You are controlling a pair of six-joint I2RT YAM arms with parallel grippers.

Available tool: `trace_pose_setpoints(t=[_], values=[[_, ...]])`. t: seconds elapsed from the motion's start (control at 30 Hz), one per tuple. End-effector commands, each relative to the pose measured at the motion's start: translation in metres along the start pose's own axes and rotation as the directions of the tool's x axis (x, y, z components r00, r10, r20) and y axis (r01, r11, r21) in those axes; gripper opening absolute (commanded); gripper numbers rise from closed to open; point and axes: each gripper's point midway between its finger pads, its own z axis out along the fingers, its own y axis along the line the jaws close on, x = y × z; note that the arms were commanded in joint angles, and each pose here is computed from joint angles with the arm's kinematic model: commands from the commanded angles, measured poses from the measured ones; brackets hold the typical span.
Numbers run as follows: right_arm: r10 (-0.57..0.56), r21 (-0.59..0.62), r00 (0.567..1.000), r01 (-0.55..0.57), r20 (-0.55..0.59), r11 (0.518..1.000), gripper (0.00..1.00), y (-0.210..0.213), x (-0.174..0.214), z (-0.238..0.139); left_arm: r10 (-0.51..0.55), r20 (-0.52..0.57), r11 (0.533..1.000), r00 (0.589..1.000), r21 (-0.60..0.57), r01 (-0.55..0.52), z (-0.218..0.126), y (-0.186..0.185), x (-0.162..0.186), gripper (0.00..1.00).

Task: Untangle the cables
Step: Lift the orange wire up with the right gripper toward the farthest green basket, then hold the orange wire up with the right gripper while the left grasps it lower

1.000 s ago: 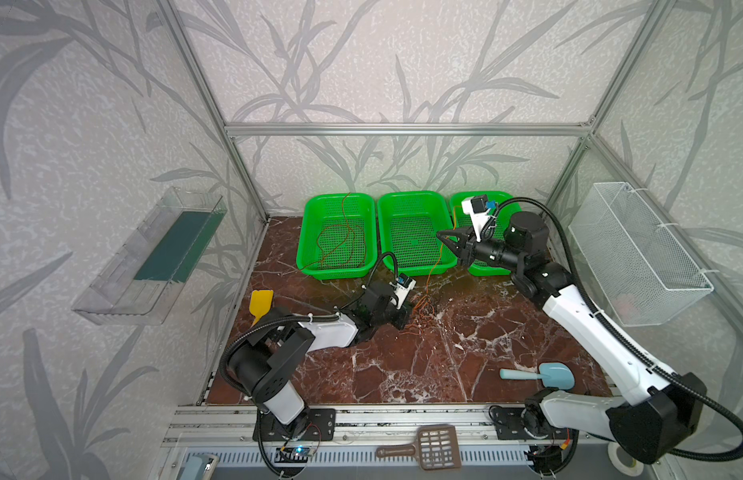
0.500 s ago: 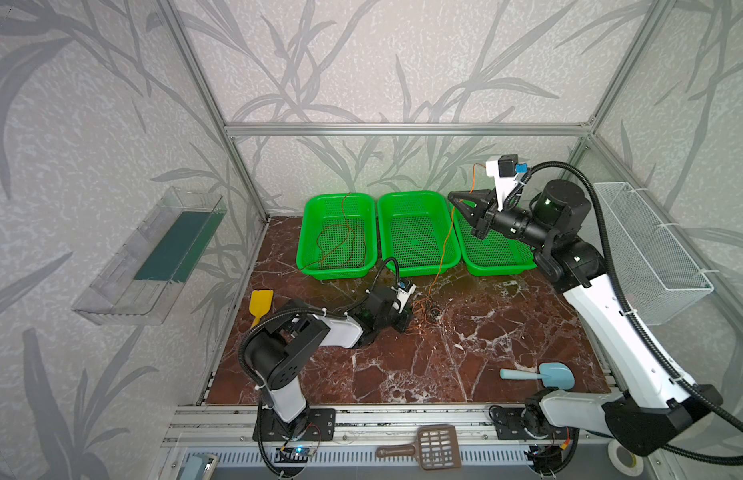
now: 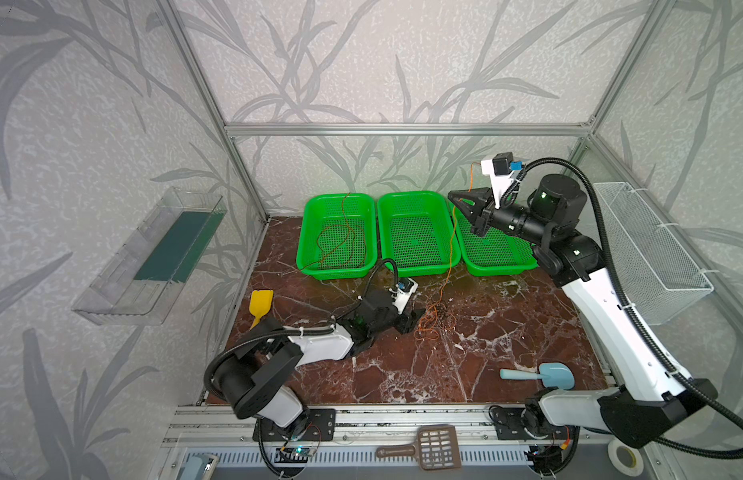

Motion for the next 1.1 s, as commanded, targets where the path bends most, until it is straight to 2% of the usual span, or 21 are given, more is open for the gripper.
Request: trace_pose_setpoints(t=[0.0, 0.13, 0.27, 0.4, 0.5, 0.57, 0.6, 0.73, 0.83, 0.9, 1.07], values=[[0.019, -0.041, 1.0, -0.019, -0.015, 0.999, 0.0, 0.004, 0.01, 0.002, 0.121, 0.046, 0.993, 0.992, 0.0, -0.121, -0.014, -0.015, -0.032, 0.73], [0.027, -0.037, 0.999, -0.028, -0.024, 0.999, 0.0, 0.003, 0.018, 0.001, 0.198, 0.077, 0.978, 0.977, 0.049, -0.202, -0.01, -0.036, -0.062, 0.76], [0.035, -0.037, 0.999, -0.036, -0.019, 0.999, 0.0, 0.005, 0.018, -0.003, 0.194, 0.106, 0.975, 0.975, 0.088, -0.203, 0.012, -0.046, -0.08, 0.77], [0.043, -0.038, 0.999, -0.044, -0.018, 0.998, 0.0, 0.009, 0.017, -0.007, 0.154, 0.115, 0.987, 0.981, 0.026, -0.158, 0.035, -0.034, -0.086, 0.78], [0.047, -0.036, 0.999, -0.048, -0.017, 0.998, 0.0, 0.01, 0.018, -0.011, 0.133, 0.116, 0.991, 0.984, -0.024, -0.131, 0.04, -0.025, -0.088, 0.76], [0.049, -0.039, 0.999, -0.049, -0.019, 0.998, 0.0, 0.012, 0.019, -0.012, 0.13, 0.128, 0.991, 0.983, -0.02, -0.129, 0.04, -0.026, -0.089, 0.69], [0.052, -0.038, 0.998, -0.053, -0.02, 0.998, 0.0, 0.012, 0.02, -0.013, 0.135, 0.125, 0.991, 0.983, -0.009, -0.135, 0.04, -0.028, -0.088, 0.62], [0.081, -0.017, 0.996, -0.082, -0.025, 0.997, 0.0, 0.005, 0.026, -0.012, 0.128, 0.135, 0.99, 0.982, 0.048, -0.136, 0.041, -0.038, -0.093, 0.22], [0.129, 0.07, 0.991, -0.126, -0.036, 0.99, 0.0, -0.016, 0.038, -0.014, 0.126, 0.163, 0.989, 0.979, 0.063, -0.137, 0.032, -0.043, -0.104, 0.0], [0.149, 0.13, 0.988, -0.141, -0.049, 0.981, 0.0, -0.029, 0.049, -0.015, 0.125, 0.194, 0.989, 0.973, 0.051, -0.137, 0.021, -0.043, -0.117, 0.0], [0.234, 0.185, 0.967, -0.213, -0.099, 0.959, 0.11, -0.052, 0.092, -0.009, 0.111, 0.285, 0.988, 0.952, 0.068, -0.135, -0.008, -0.051, -0.154, 0.0]])
